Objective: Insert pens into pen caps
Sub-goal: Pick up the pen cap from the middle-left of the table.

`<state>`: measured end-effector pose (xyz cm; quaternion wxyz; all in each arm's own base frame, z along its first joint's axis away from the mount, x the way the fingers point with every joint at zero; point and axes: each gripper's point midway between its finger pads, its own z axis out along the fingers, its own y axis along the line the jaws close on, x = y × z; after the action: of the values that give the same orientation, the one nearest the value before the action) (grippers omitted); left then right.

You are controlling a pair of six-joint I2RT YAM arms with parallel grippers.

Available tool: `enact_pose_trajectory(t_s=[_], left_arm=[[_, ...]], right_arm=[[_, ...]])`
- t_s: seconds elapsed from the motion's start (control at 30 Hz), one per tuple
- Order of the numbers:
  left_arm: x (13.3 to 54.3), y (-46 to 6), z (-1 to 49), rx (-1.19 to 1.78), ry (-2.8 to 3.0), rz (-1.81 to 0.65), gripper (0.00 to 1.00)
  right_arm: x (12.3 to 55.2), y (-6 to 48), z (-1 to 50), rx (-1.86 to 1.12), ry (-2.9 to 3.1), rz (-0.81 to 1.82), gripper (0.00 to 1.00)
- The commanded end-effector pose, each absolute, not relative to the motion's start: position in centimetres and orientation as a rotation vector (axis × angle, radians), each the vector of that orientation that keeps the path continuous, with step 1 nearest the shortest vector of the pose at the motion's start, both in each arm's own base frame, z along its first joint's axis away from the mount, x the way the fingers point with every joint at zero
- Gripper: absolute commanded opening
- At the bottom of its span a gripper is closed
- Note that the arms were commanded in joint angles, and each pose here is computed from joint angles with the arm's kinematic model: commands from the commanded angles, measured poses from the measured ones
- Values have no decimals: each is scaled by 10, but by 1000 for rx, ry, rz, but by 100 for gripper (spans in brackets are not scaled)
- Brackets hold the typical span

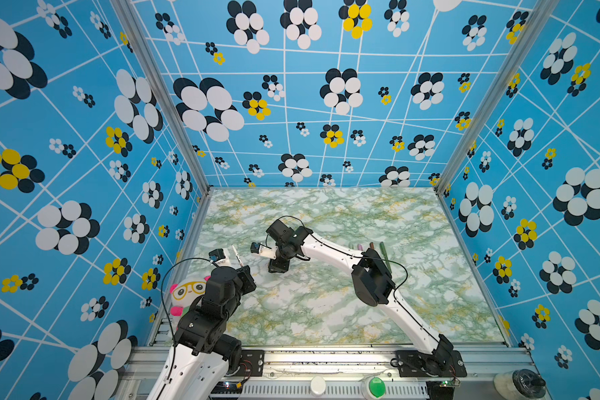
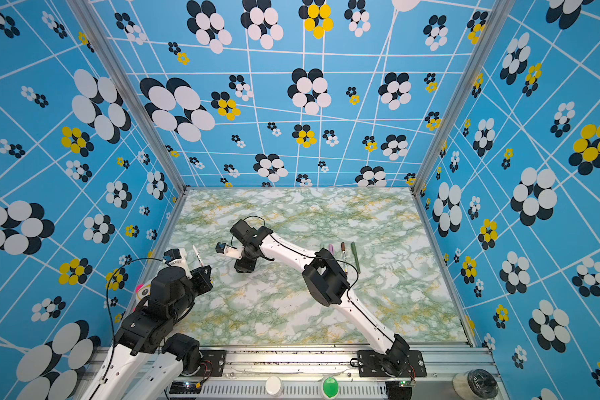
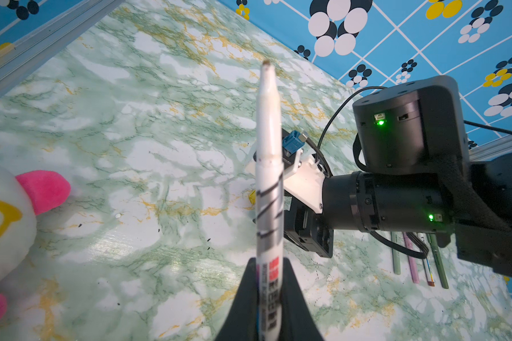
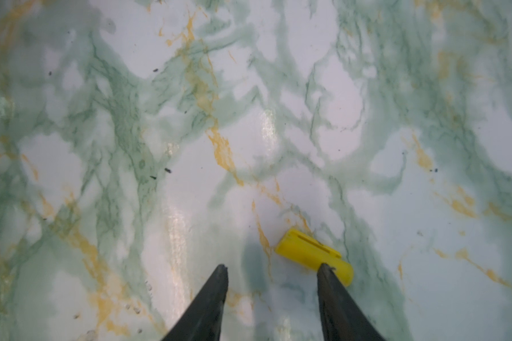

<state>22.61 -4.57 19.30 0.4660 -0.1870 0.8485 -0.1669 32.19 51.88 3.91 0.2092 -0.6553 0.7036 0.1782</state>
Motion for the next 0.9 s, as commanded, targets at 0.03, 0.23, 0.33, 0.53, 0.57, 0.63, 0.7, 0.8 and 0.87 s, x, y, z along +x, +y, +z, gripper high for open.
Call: enact_pose_trajectory(t_s=[0.03,0.23,0.33,0.53,0.57,0.63,0.7,0.8,0.87], left_arm=[[228,-45,192,-454,2076,-403,0],[227,-45,193,-453,2072,-411,0],[226,-45,194,-455,2073,-411,0],[223,-43,196,-463,2065,-415,0],[222,-43,196,-463,2063,-413,0],[221,-42,197,-466,2060,-413,0],[220,-41,197,-466,2060,-409,0],[220,-41,197,-468,2059,-407,0],[220,-41,198,-467,2057,-411,0]], right_arm=[[329,531,43,-1788,1918,492,52],[331,537,38,-1775,1910,501,56],[332,538,33,-1769,1926,508,63],[334,537,27,-1776,1969,489,69],[333,536,26,-1779,1978,484,69],[331,531,23,-1788,2008,476,70],[329,527,21,-1799,2039,465,71],[325,521,15,-1813,2077,451,70],[324,518,12,-1816,2096,449,69]])
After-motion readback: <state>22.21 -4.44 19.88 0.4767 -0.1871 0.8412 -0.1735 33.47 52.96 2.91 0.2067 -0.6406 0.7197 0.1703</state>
